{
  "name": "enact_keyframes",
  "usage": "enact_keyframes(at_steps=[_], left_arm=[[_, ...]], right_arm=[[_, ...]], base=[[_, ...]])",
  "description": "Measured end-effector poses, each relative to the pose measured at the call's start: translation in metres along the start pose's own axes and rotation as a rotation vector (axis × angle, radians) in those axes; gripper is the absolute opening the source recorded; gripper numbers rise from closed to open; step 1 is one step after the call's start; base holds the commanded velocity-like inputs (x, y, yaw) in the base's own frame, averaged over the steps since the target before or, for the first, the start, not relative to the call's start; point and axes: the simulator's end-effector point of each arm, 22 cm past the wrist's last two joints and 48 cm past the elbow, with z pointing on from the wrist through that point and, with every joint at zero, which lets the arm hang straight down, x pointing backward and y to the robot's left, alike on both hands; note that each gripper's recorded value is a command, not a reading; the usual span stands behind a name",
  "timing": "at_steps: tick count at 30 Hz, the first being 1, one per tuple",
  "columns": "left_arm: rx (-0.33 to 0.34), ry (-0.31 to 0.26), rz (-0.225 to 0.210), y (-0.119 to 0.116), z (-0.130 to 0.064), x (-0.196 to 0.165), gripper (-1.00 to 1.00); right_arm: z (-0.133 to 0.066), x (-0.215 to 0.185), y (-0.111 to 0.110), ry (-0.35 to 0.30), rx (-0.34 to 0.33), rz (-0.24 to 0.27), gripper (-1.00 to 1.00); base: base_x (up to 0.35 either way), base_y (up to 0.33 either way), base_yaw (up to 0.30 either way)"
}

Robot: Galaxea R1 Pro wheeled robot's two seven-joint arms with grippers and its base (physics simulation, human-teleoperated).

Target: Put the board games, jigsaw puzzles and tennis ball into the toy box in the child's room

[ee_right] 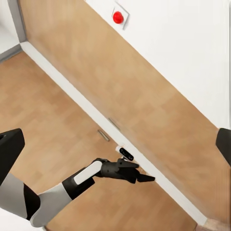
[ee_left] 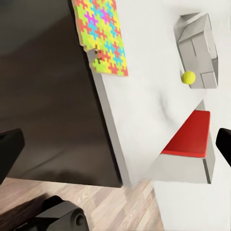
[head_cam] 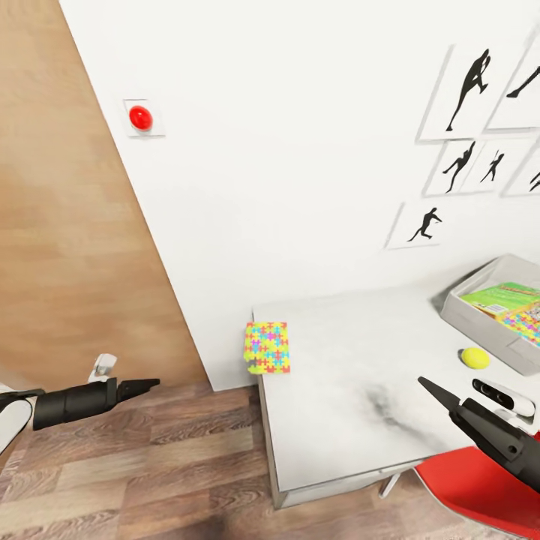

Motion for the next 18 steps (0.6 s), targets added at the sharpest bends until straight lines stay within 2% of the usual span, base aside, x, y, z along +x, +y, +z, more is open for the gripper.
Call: enact_keyframes(at_steps=[18], left_arm=[[0.007,-0.013,0.019,-0.0098,-0.0049,-0.0049,1.00]], right_arm=[[0.0015,-0.0044,0.0089,-0.004,-0.014,-0.021,1.00]], base=[[0.002,0.007,-0.196]])
